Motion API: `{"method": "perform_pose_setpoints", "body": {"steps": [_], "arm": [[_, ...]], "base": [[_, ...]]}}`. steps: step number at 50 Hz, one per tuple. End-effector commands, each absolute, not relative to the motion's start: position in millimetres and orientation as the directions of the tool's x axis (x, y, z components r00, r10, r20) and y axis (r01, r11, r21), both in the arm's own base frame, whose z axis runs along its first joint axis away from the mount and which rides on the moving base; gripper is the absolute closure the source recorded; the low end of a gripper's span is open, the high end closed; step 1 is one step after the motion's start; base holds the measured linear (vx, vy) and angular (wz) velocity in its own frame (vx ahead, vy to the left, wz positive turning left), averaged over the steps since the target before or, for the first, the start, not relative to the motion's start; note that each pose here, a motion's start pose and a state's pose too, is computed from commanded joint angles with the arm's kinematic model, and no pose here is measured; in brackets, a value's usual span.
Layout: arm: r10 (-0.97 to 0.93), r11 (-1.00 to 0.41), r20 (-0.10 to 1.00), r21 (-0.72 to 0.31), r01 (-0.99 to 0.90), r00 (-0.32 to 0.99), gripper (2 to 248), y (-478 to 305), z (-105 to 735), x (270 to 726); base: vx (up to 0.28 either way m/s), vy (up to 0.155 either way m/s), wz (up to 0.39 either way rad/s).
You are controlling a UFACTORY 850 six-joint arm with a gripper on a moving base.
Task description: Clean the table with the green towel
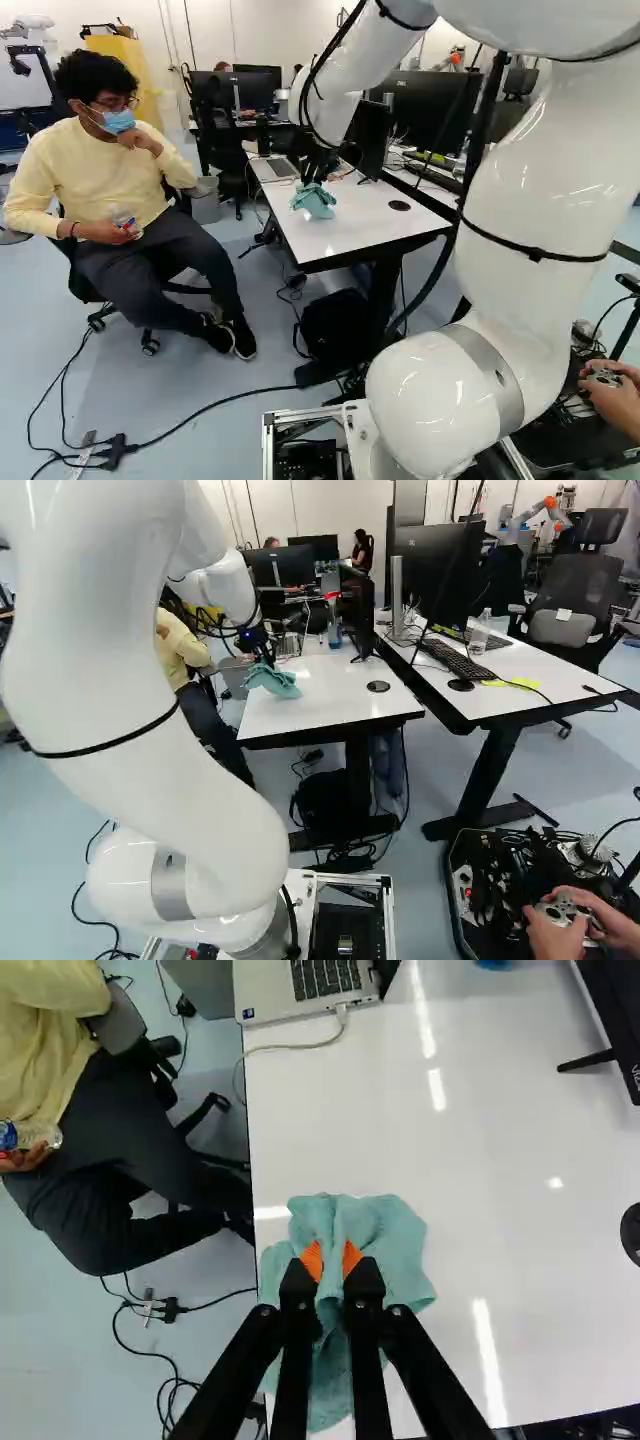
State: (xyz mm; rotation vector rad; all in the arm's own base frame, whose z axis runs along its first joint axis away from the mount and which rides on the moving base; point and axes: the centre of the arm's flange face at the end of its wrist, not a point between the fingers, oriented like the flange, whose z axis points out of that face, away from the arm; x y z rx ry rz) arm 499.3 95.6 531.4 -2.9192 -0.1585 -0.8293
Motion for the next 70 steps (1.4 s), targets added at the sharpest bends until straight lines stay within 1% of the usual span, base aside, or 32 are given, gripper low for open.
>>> {"method": "perform_pose_setpoints", "body": {"steps": [11, 28, 52, 70], "arm": [[0.074, -0.988, 0.558, -0.07, 0.136, 0.826, 209, 98, 533, 489], [0.074, -0.988, 0.563, -0.07, 0.137, 0.823, 209, 98, 534, 488], [0.041, -0.993, 0.568, -0.07, 0.098, 0.822, 209, 83, 533, 521], [-0.008, -0.997, 0.587, -0.07, 0.041, 0.81, 209, 53, 535, 523]], "base": [[0.0, 0.0, 0.0], [0.0, 0.0, 0.0], [0.0, 0.0, 0.0], [0.0, 0.0, 0.0]]}}
